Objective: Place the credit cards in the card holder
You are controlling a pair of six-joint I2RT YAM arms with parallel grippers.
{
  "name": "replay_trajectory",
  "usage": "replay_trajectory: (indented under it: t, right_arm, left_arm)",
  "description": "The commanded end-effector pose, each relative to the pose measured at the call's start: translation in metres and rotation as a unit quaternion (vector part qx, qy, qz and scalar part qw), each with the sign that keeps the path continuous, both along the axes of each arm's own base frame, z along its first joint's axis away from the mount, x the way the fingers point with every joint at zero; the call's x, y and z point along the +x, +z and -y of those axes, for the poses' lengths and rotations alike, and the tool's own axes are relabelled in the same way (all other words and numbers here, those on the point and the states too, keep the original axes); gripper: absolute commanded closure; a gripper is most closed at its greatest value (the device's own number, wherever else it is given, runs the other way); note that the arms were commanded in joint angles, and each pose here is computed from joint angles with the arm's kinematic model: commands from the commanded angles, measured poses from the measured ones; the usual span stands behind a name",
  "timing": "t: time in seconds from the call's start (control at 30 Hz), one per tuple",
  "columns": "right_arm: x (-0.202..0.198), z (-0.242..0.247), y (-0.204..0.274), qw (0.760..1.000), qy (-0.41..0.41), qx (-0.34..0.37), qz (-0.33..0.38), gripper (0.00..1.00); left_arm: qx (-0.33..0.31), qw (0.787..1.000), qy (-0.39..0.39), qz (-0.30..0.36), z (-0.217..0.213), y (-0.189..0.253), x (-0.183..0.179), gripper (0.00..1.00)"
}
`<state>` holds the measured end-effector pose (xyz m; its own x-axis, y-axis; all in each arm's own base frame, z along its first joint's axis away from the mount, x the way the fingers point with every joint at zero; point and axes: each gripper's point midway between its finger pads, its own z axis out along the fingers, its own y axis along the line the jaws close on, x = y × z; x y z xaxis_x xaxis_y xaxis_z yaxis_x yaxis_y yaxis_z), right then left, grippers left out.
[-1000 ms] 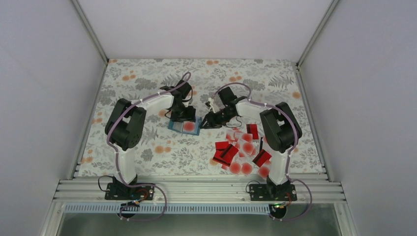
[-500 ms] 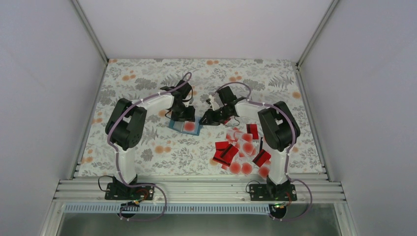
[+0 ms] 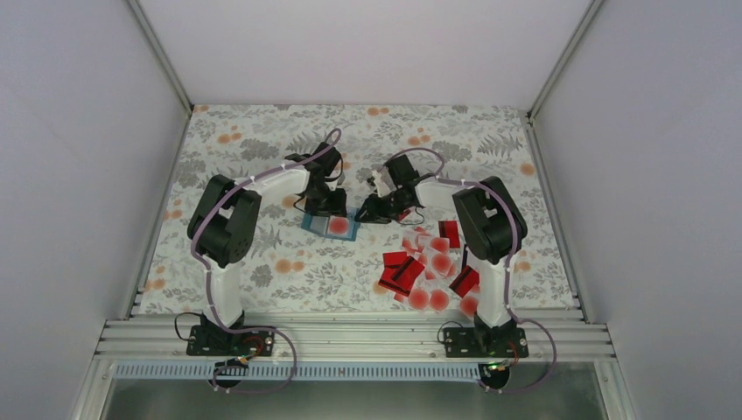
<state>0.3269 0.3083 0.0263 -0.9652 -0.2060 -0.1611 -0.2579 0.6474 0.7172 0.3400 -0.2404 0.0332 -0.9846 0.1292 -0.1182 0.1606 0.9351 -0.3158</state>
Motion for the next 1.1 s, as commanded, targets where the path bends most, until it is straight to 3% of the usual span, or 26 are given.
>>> replay_trajectory:
  t: [0.0, 0.5, 0.8, 1.07]
  right_arm:
    - [0.011, 0.001, -0.003, 1.000, -0.011, 0.005, 0.010, 0.75]
    - [0.032, 0.016, 0.021, 0.998, -0.026, 0.041, 0.028, 0.70]
    - [0.025, 0.006, 0.002, 0.998, -0.009, 0.057, -0.010, 0.77]
    - [0.020, 0.000, -0.004, 0.998, 0.002, 0.064, -0.019, 0.78]
  left_arm:
    - [-0.011, 1.000, -0.010, -0.003, 0.002, -0.002, -0.002, 0.52]
    - [-0.010, 1.000, -0.011, -0.005, 0.003, -0.003, -0.002, 0.54]
    - [-0.015, 1.000, -0.010, -0.007, 0.005, -0.005, -0.002, 0.55]
    - [-0.044, 0.999, -0.013, -0.009, 0.015, -0.001, -0.001, 0.59]
